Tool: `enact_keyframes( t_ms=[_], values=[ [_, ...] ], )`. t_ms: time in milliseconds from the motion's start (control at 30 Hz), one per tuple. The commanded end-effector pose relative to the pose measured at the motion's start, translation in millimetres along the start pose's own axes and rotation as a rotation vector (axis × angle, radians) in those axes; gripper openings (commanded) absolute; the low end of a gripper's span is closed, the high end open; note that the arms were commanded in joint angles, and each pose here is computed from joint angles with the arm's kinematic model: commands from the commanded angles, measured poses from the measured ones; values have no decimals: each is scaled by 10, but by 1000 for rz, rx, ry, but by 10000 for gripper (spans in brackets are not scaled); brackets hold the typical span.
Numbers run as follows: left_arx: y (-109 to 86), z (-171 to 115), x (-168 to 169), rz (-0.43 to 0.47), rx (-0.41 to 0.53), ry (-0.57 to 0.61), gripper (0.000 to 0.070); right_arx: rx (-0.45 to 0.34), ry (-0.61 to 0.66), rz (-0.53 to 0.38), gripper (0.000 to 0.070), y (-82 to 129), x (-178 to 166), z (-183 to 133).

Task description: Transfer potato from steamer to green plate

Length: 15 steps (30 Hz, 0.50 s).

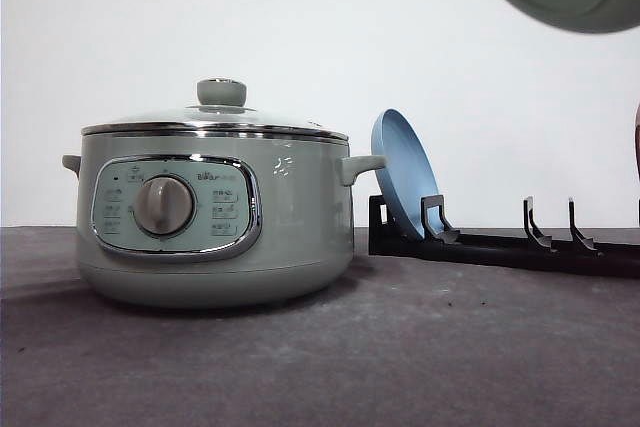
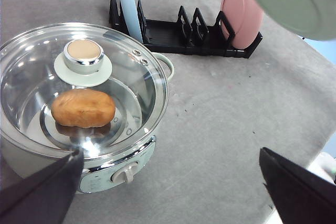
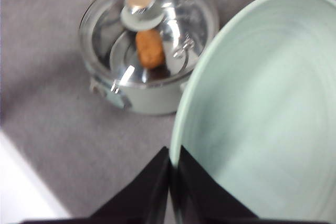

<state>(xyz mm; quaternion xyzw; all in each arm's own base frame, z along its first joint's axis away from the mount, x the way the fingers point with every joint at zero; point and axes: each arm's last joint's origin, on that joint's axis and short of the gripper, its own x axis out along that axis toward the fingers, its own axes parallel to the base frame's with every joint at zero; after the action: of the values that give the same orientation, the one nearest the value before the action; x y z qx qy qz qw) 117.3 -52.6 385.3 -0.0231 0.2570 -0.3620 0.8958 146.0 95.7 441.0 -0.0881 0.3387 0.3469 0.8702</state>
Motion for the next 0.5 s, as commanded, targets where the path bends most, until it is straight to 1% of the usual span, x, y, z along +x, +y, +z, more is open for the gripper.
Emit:
enact_keyframes(
  t_ms=[0, 167, 267, 367, 467],
  values=[
    [-24, 59, -31, -11, 13, -20, 700, -44, 1, -10, 7, 91, -22, 26],
    [-24, 58, -31, -11, 13, -19, 700, -95, 88, -45, 7, 311, 31, -66],
    [-24, 58, -31, -11, 13, -19, 700, -118, 132, -44, 7, 440, 128, -144],
    [-24, 58, -31, -11, 13, -19, 700, -145, 188, -73, 7, 559, 289, -271],
    [-24, 58, -31, -11, 13, -19, 700, -169, 242, -122, 7, 665, 498, -446]
  ],
)
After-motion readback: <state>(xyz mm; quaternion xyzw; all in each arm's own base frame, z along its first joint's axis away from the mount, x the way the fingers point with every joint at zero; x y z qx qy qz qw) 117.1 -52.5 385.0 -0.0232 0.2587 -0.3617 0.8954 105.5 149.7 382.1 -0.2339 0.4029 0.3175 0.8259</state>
